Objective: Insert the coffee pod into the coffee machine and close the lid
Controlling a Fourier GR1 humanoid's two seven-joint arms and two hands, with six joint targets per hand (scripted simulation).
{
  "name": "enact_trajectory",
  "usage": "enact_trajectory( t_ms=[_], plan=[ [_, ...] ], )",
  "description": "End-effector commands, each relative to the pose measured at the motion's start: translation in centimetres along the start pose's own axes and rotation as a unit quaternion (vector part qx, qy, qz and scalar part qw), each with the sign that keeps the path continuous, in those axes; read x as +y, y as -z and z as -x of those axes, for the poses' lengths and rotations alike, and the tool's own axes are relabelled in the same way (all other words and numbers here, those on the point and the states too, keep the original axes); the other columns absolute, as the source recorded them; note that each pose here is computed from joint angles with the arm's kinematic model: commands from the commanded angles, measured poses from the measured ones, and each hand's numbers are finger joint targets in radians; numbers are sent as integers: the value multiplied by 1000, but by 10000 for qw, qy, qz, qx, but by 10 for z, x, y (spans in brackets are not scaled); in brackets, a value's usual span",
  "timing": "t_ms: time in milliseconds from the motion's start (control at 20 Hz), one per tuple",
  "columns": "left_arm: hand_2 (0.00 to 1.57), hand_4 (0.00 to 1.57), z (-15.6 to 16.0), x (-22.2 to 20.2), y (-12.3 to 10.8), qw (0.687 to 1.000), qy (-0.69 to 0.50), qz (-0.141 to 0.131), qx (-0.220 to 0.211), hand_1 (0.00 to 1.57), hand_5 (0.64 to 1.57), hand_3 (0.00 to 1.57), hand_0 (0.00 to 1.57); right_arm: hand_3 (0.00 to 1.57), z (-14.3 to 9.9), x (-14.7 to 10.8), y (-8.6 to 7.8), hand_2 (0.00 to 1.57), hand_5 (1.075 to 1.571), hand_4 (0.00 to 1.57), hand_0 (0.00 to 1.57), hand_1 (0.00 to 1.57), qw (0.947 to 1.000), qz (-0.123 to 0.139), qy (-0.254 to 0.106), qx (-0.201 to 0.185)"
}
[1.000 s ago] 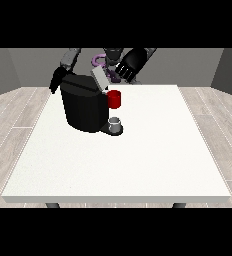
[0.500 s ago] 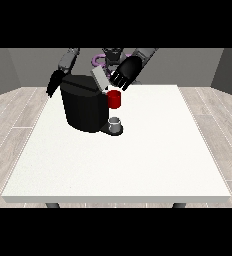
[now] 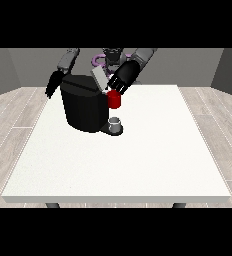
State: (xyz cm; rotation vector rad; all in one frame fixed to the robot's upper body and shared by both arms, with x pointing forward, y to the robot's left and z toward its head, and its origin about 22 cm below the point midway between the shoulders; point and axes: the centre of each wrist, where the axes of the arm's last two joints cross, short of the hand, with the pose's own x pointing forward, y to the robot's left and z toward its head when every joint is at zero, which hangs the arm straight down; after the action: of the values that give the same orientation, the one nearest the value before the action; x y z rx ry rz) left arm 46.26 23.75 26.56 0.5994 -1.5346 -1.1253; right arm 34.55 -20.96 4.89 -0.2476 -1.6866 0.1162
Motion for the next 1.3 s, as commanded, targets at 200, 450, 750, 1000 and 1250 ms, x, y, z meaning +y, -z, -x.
enact_trajectory(
  t_ms=[200, 450, 750, 1000, 1250],
  plan=[
    [1233, 421, -7, 1, 3, 9993, 149, -310, -165, 1166, 1571, 1193, 1166, 0, -14, 3, 8, 0, 1571, 0, 0, 0, 9999, 2, 89, -144],
    [1267, 389, -16, 14, 2, 9994, 229, -243, -47, 1231, 1571, 1211, 1231, 0, -1, 3, 3, 0, 1571, 0, 0, 0, 10000, 18, -53, -59],
    [1224, 355, 4, 11, -3, 9995, 67, -286, -107, 1198, 1571, 1168, 1198, 0, -4, -6, 1, 0, 1571, 0, 0, 0, 10000, -36, -6, -83],
    [1275, 171, -12, 18, -1, 9966, 375, -685, -261, 1269, 1571, 1176, 1269, 0, -11, -7, 10, 0, 1571, 145, 0, 0, 9993, 154, -66, -339],
    [1220, 0, 6, 28, -11, 9930, 989, -653, -13, 1210, 1571, 1093, 1210, 0, -10, -4, 5, 0, 1571, 0, 0, 0, 9995, 73, -4, -306]
  ],
)
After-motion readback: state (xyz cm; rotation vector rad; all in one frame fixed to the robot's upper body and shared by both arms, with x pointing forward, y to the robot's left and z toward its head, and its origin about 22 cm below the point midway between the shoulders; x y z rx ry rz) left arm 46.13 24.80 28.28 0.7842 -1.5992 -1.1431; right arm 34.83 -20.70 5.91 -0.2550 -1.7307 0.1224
